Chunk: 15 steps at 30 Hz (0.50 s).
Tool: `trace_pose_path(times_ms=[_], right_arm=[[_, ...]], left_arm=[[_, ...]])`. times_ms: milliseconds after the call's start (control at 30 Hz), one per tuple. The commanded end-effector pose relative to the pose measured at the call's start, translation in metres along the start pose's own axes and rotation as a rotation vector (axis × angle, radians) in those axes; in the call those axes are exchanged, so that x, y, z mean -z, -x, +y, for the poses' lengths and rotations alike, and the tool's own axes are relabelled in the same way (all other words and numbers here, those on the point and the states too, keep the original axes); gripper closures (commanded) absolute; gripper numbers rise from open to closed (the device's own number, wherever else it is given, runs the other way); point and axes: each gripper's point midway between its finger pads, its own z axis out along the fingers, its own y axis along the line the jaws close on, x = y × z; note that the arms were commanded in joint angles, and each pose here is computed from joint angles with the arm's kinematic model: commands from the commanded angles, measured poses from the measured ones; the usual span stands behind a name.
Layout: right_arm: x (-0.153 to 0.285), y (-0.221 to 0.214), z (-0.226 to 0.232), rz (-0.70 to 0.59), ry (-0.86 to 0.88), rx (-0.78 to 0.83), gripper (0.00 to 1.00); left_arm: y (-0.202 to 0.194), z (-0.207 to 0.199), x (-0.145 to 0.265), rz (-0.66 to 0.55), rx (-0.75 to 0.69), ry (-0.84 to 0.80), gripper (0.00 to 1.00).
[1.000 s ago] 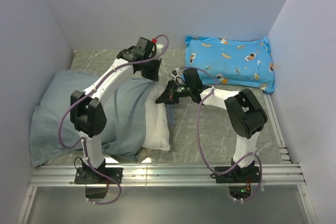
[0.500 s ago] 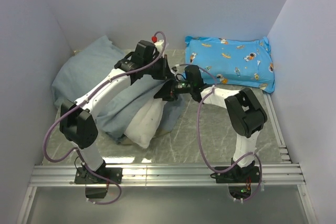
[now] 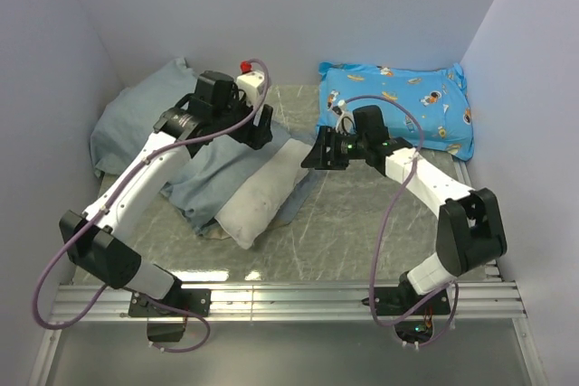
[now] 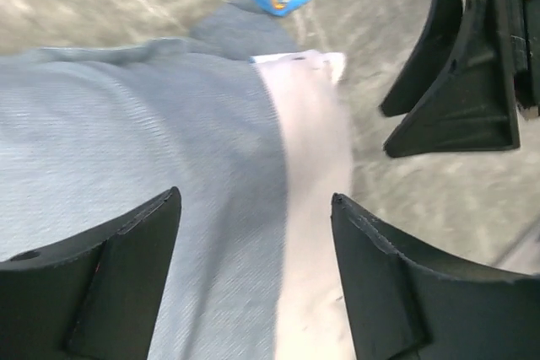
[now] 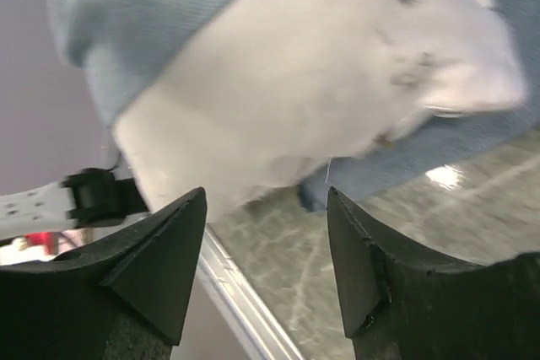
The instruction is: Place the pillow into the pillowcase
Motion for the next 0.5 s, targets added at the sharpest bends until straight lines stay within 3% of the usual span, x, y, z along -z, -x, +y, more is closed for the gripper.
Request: trace_pose_path(times_ms=[0, 67, 233, 300, 333, 367, 400, 433, 467], right_arm=[[-0.008, -0.017, -0.029, 0.082, -0.101, -0.012, 0.34], [-0.022, -0.030, -0.025, 0.157, -0.025, -0.131, 0.33], [-0.046, -0.038, -0.021, 0.191, 0.086, -0.256, 0.26], [-0.054, -0.041, -0.017, 0.218, 0.130, -0.294, 0.26], [-0.057, -0.044, -0.012, 0.228, 0.149, -0.295, 0.26], [-0.060, -0.045, -0.008, 0.234, 0.166, -0.301, 0.27], [-0.063, -0.044, -0.001, 0.223, 0.201, -0.296, 0.29], [-0.065, -0.044, 0.004, 0.218, 0.217, -0.294, 0.40], [-0.069, -0.046, 0.012, 0.220, 0.239, -0.290, 0.46]], left_arm=[[-0.020, 0.027, 0.001, 0.091, -0.149, 0.143, 0.23], [-0.026, 0.031, -0.003, 0.140, -0.178, 0.188, 0.20], [-0.046, 0.028, -0.036, 0.247, -0.276, 0.266, 0.19], [-0.060, 0.032, -0.048, 0.307, -0.273, 0.274, 0.27], [-0.063, 0.032, -0.051, 0.322, -0.272, 0.272, 0.33], [-0.063, 0.026, -0.054, 0.321, -0.260, 0.240, 0.52], [-0.064, 0.021, -0.059, 0.327, -0.251, 0.209, 0.63], [-0.063, 0.012, -0.060, 0.330, -0.239, 0.162, 0.72], [-0.047, -0.015, -0.060, 0.285, -0.209, 0.028, 0.87]])
